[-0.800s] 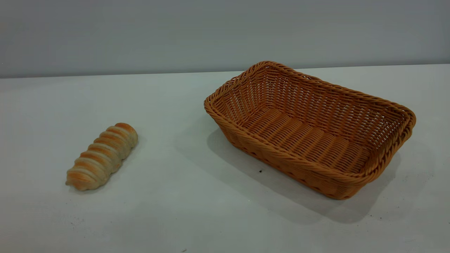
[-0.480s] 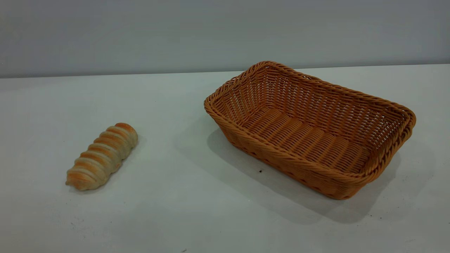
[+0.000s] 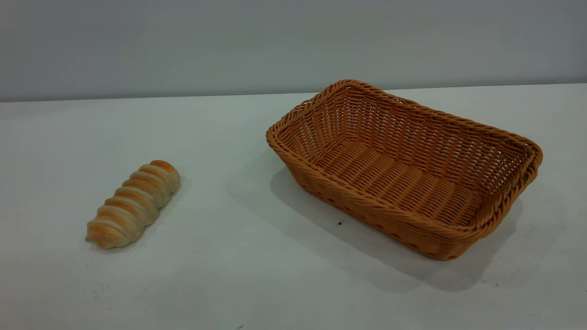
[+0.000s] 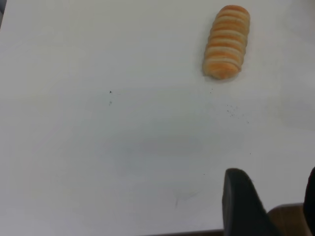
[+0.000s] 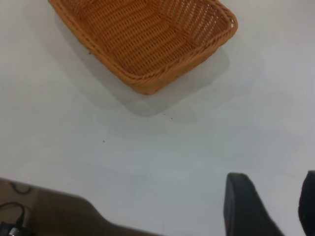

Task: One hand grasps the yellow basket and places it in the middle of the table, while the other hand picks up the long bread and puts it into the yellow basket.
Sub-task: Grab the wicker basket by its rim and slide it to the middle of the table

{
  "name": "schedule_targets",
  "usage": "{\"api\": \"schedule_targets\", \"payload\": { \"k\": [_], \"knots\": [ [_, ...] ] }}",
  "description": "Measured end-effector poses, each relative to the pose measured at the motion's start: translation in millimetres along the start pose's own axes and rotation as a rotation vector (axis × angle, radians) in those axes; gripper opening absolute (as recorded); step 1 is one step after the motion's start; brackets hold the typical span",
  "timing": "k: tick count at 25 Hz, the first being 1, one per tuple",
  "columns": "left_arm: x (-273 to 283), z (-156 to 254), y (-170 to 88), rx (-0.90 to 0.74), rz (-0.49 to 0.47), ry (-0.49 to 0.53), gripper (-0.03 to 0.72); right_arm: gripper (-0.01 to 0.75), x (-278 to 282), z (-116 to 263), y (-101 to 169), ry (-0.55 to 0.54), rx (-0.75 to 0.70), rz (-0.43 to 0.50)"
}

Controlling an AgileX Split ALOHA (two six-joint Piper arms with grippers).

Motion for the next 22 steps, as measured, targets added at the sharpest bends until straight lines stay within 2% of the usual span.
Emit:
{"api": "schedule_targets", "payload": {
  "k": [18,20,22],
  "knots": [
    [0,-1,0,0.013,0.001,-0.004,0.378,0.257,0,0,0,0.0,0.0,0.0],
    [3,-10,-2,0.029,0.012,-0.049,0.378,0.257,0,1,-3,0.006,0.006,0.013],
    [8,-28,-8,0.059,0.046,-0.141,0.378,0.257,0,2,-4,0.009,-0.009,0.021]
  ]
}}
Point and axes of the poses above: a point on each arm's last joint axis where the gripper is mounted, x pointing back along that axis away from the gripper, y along the wrist's bending axis when the last joint is at zero, z = x × y, the point moved 10 cm from there along -x, pointing out along that axis toward the gripper, and after that the axes turned 14 degrees about x, right-handed, at the moved point
